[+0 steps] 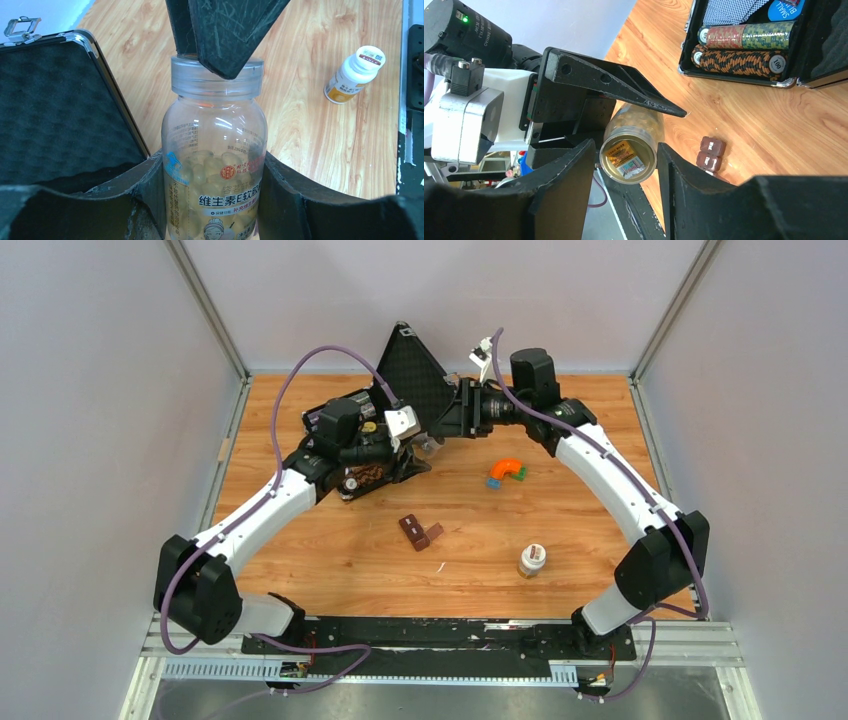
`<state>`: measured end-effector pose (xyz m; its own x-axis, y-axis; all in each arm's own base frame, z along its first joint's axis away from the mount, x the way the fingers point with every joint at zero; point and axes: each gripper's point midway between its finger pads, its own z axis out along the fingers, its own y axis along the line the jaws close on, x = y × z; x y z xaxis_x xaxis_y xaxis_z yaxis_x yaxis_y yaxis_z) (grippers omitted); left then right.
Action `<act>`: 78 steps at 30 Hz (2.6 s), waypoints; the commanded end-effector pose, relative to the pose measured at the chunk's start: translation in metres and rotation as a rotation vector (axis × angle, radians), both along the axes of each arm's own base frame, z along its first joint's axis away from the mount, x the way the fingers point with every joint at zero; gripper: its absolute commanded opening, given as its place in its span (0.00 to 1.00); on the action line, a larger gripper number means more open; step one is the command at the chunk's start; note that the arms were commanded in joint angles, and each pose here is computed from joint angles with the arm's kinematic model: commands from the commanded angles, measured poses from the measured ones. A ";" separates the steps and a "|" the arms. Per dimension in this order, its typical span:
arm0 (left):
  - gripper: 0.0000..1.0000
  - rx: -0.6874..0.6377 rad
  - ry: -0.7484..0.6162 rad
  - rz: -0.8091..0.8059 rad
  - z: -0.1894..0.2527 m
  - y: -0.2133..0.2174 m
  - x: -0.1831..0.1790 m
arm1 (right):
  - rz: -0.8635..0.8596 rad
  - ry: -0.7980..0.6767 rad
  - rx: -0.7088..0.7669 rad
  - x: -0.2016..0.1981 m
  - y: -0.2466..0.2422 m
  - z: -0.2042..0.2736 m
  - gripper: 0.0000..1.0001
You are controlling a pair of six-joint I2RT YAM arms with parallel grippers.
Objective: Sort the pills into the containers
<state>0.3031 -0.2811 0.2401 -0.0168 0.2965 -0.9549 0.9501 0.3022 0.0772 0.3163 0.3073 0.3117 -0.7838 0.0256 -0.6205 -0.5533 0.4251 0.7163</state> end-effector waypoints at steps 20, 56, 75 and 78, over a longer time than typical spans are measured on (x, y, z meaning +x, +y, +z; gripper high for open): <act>0.00 -0.073 -0.069 -0.058 0.046 -0.009 -0.003 | 0.150 -0.207 -0.019 -0.004 0.004 -0.004 0.03; 0.00 -0.199 0.004 0.088 0.051 -0.026 0.027 | -0.405 0.141 0.058 0.039 -0.014 0.019 0.59; 0.00 -0.193 0.105 -0.089 0.062 -0.034 -0.010 | 0.107 -0.236 0.035 -0.003 -0.009 0.010 0.05; 0.00 -0.162 0.141 -0.183 0.058 -0.032 -0.032 | 0.267 -0.365 0.087 -0.017 -0.013 0.005 0.00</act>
